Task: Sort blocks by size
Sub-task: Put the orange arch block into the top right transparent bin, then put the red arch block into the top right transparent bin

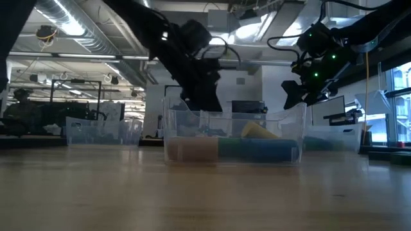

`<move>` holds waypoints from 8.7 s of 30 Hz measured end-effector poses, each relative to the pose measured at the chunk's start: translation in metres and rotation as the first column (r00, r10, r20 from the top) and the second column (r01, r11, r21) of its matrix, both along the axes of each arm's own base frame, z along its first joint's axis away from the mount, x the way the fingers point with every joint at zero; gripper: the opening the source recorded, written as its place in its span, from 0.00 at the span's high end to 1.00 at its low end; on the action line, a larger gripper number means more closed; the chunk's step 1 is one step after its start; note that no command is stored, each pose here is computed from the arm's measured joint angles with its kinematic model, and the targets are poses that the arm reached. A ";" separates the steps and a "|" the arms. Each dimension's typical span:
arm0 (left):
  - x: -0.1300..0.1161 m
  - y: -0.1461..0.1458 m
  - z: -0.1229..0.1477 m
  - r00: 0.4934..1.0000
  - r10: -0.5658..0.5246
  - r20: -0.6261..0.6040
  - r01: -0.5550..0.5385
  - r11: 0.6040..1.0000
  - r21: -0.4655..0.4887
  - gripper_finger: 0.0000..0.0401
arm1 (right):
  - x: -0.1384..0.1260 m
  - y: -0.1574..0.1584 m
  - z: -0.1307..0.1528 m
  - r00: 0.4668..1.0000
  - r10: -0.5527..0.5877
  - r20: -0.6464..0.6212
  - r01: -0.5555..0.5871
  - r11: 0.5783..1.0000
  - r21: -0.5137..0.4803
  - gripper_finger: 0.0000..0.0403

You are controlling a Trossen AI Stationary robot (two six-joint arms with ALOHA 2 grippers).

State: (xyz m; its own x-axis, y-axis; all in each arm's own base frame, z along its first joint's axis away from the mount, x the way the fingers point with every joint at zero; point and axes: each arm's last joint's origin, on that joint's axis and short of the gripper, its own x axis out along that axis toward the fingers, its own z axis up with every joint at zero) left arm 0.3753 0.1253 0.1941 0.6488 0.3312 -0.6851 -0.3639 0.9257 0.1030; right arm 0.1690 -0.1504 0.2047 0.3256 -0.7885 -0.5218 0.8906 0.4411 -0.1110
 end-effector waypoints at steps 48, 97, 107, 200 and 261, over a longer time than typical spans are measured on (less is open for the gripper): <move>0.018 0.025 -0.072 0.977 -0.106 -0.184 0.100 0.994 -0.039 0.62 | 0.001 0.001 0.000 0.999 0.038 0.013 -0.039 0.999 0.021 0.21; 0.016 -0.038 0.010 0.970 -0.242 -0.028 0.243 0.968 0.062 0.67 | 0.016 0.011 0.004 0.944 0.310 0.118 -0.317 0.948 0.044 0.21; 0.004 -0.038 -0.004 0.966 -0.240 0.100 0.235 0.970 0.058 0.67 | 0.028 0.023 0.010 0.905 0.401 0.142 -0.403 0.915 -0.019 0.21; -0.039 -0.040 0.038 0.877 -0.287 0.386 0.276 0.957 0.086 0.47 | 0.064 0.095 0.049 0.492 0.852 0.177 -0.777 0.522 -0.352 0.65; -0.050 -0.028 0.032 0.931 -0.200 0.305 0.207 0.978 0.012 0.47 | -0.032 -0.024 0.003 0.997 -0.067 -0.024 0.069 0.996 0.065 0.34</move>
